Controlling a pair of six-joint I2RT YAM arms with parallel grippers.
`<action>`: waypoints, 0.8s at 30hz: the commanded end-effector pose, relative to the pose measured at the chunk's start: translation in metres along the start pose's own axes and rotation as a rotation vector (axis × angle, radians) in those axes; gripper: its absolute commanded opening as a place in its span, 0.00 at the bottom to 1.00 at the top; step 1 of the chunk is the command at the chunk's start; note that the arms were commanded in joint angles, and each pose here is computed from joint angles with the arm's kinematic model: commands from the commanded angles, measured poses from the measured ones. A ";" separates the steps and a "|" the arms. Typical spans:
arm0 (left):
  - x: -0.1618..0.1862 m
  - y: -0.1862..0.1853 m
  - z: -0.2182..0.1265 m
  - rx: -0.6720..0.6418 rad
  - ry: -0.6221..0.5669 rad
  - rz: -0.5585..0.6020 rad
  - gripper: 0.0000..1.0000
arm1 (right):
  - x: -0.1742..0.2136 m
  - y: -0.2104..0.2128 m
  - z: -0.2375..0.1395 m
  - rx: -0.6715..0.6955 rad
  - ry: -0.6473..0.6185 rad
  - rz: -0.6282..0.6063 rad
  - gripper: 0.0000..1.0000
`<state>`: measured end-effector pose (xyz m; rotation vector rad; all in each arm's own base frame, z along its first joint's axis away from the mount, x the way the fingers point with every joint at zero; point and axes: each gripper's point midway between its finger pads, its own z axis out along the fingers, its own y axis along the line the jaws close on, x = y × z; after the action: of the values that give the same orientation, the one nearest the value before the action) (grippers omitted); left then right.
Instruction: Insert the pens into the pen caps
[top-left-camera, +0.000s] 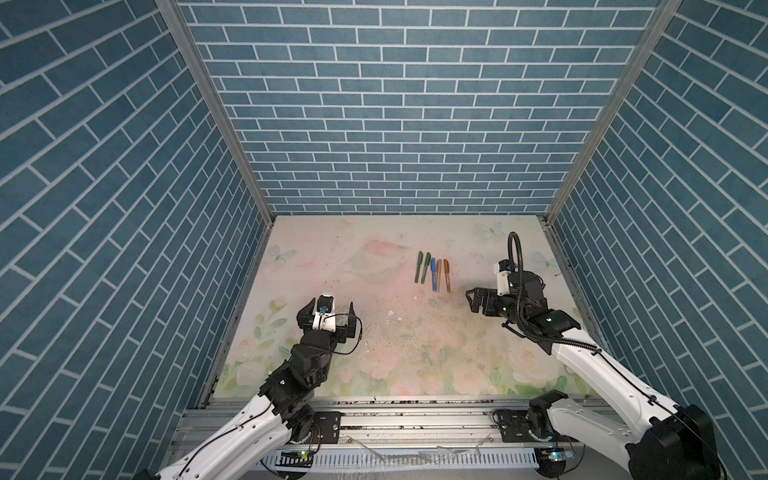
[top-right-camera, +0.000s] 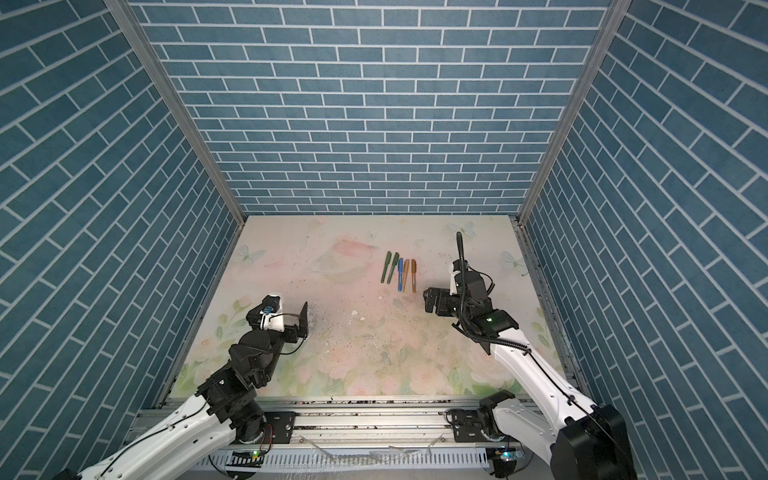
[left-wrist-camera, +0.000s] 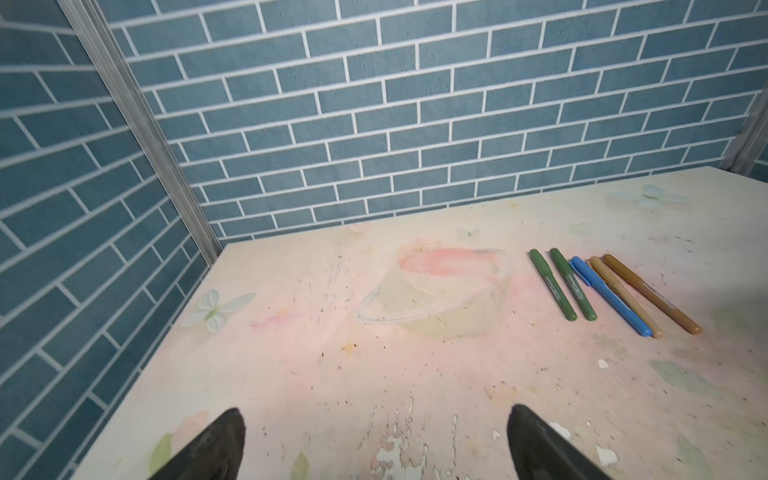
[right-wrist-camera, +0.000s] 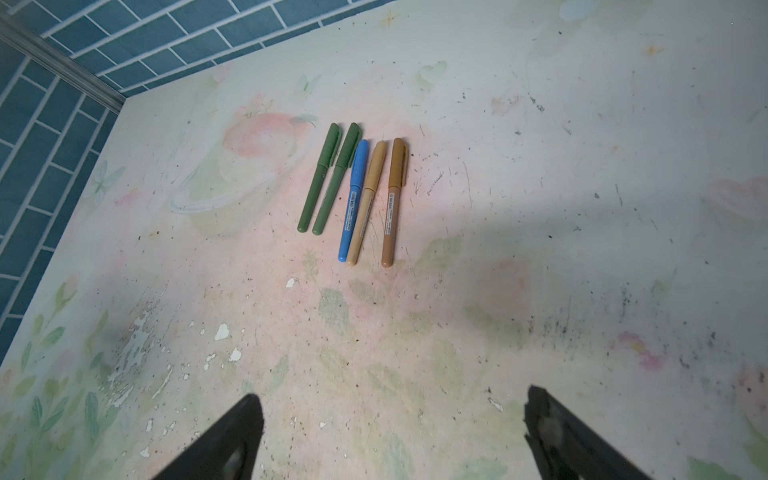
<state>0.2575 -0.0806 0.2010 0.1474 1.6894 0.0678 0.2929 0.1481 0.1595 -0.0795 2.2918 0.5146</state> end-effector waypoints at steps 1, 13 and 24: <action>-0.027 0.023 0.010 -0.126 -0.098 0.066 1.00 | -0.015 0.009 0.002 -0.027 -0.047 -0.043 0.99; 0.052 0.073 0.086 -0.188 0.097 0.014 1.00 | -0.010 0.005 -0.010 -0.021 -0.085 -0.200 0.99; 0.094 0.068 0.136 -0.101 0.195 0.010 1.00 | -0.009 0.002 -0.010 -0.011 -0.108 -0.260 0.99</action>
<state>0.3695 0.0009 0.0770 0.0660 1.9440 0.2496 0.2875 0.1448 0.1657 -0.2924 2.1709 0.4279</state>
